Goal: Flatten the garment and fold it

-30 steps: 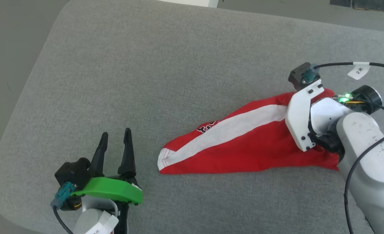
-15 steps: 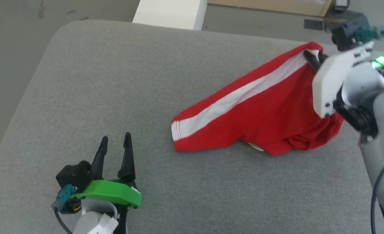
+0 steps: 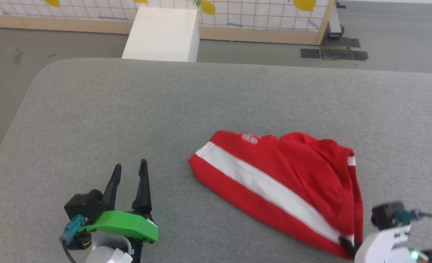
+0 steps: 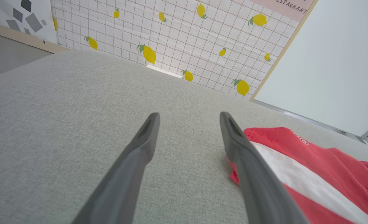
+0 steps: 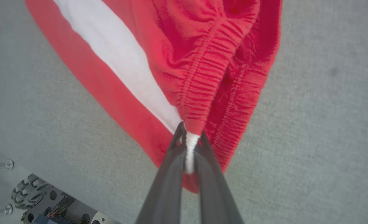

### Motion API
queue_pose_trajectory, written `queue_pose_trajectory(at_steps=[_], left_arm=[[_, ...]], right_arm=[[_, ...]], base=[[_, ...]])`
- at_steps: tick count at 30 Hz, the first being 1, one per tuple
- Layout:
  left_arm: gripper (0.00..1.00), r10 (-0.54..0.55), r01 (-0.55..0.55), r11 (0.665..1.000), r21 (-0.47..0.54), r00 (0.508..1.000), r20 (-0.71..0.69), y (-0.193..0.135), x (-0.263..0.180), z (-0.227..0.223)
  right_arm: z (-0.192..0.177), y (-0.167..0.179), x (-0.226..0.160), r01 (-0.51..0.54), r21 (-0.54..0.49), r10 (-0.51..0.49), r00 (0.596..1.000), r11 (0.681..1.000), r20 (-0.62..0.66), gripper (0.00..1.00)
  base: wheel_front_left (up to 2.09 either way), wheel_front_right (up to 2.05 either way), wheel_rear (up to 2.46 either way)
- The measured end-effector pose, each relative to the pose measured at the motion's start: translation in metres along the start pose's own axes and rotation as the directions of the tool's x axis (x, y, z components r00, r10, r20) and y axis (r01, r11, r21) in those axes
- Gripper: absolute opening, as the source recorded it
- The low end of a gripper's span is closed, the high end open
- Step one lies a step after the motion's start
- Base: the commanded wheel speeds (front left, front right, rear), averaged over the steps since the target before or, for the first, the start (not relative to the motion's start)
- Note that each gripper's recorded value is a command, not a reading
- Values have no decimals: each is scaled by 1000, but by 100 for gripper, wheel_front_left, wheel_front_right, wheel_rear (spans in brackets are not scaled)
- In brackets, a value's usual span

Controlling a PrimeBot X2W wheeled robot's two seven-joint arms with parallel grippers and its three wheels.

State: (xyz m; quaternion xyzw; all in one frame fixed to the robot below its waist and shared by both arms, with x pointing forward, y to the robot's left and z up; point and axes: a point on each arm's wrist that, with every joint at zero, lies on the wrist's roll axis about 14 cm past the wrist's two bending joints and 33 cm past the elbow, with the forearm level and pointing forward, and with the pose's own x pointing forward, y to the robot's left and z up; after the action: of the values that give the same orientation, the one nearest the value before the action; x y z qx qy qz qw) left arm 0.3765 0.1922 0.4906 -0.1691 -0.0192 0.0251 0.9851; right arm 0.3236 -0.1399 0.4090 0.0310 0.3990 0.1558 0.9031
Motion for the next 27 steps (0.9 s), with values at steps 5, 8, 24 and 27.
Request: queue_pose_trajectory(at_steps=[5,8,24,27], left_arm=[[100,-36,36,999,-4,999,-5,-12,4,-2],[100,-45,45,999,-5,999,-11,-15,4,-3],[100,-88,86,996,-18,992,-94,-28,-1,-14],[100,-146,144,989,-20,970,-194,-46,5,-28]], right_arm=[[-50,-6,-6,39,65,-31,992,997,-120,0],[-66,-12,-6,61,73,-48,985,995,-166,0],[61,-46,-51,42,295,-161,905,955,393,100],[64,-54,-57,57,317,-193,889,947,416,100]], base=[[0,0,0],[0,0,0],[0,0,0],[0,0,0]])
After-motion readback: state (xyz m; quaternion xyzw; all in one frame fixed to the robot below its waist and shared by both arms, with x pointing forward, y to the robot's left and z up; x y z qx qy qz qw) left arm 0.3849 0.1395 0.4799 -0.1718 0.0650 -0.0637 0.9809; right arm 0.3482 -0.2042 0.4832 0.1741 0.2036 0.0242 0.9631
